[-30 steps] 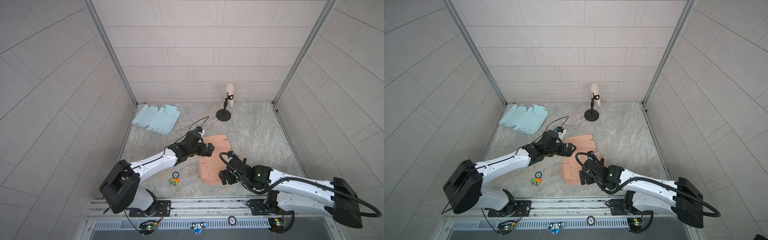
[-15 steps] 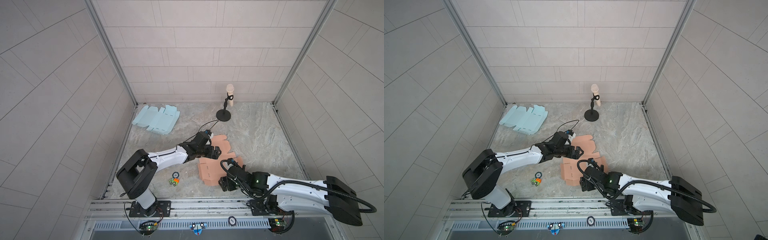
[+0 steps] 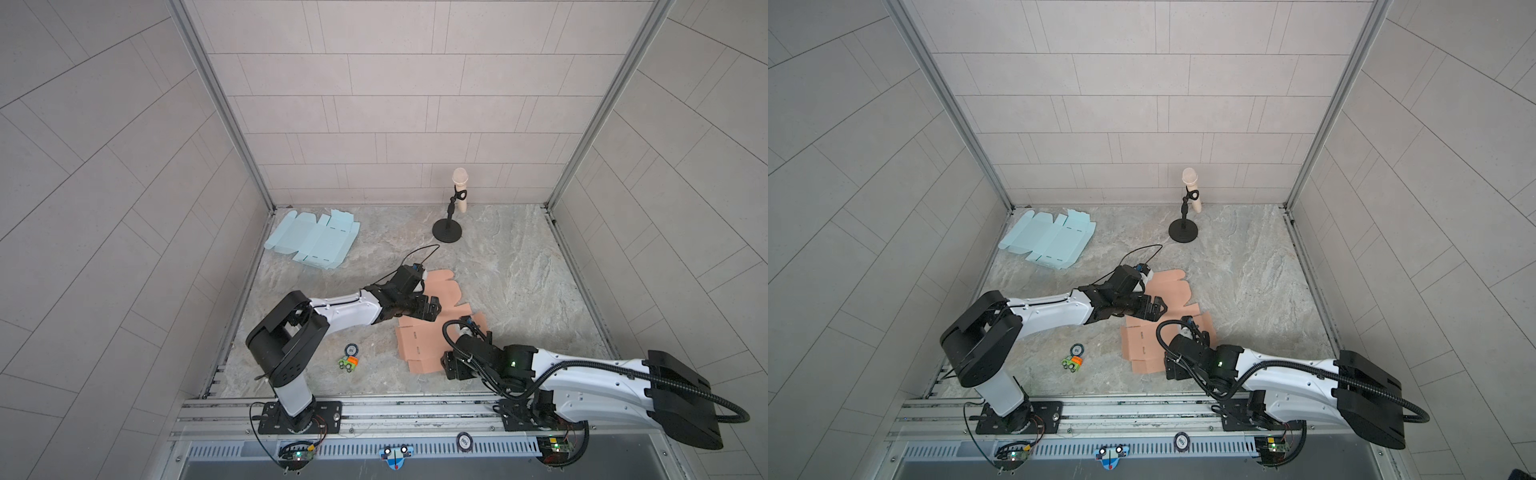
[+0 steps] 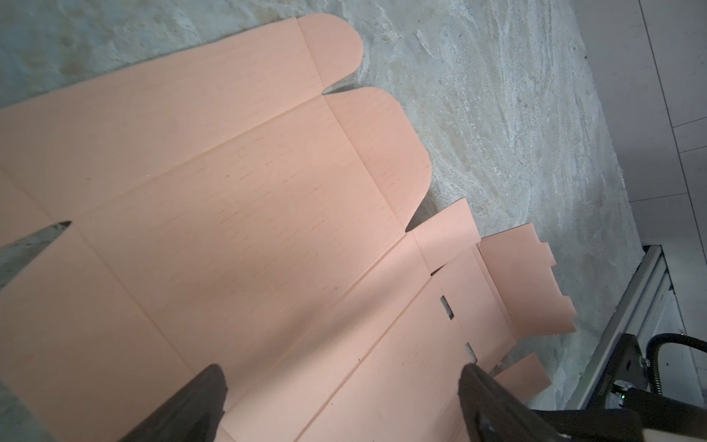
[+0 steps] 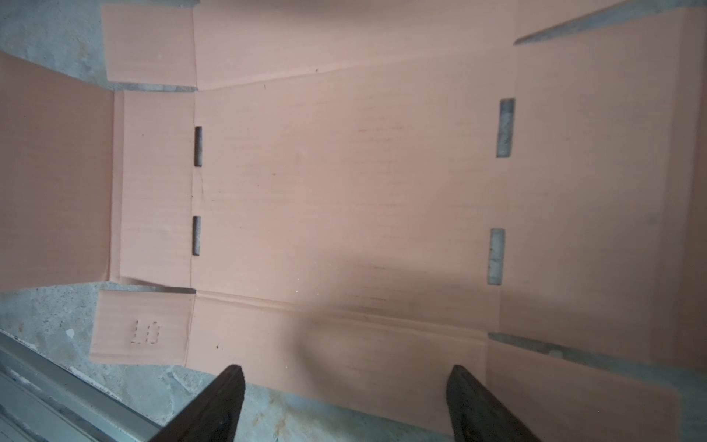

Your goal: Fold the paper box

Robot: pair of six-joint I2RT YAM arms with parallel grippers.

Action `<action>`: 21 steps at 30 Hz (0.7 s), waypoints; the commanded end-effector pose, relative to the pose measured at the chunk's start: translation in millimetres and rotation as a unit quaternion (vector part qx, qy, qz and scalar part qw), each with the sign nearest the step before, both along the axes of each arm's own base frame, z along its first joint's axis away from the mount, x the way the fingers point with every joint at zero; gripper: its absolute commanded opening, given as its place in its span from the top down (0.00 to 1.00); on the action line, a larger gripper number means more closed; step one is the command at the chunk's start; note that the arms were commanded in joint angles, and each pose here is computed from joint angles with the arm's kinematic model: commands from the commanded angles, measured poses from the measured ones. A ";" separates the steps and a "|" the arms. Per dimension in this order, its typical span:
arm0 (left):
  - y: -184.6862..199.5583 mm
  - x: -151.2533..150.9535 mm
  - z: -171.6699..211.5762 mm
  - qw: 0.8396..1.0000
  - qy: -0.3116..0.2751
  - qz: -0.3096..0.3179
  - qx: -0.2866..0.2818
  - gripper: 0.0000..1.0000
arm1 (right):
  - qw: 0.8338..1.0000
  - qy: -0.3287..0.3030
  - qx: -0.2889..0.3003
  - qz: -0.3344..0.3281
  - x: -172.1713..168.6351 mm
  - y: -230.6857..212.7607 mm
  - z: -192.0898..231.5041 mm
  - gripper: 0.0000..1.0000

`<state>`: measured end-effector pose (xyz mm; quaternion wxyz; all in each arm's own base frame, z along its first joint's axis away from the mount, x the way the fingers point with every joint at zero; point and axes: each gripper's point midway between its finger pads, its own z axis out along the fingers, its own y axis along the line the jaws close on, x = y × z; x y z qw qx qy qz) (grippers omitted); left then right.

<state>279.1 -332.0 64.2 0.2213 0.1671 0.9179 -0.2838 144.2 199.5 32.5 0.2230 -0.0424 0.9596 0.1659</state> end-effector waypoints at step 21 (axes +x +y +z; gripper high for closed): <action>45.7 -28.6 -30.0 0.999 0.007 0.028 0.033 0.01 | 0.996 -0.003 -0.059 -0.063 93.7 -57.5 2.3 0.21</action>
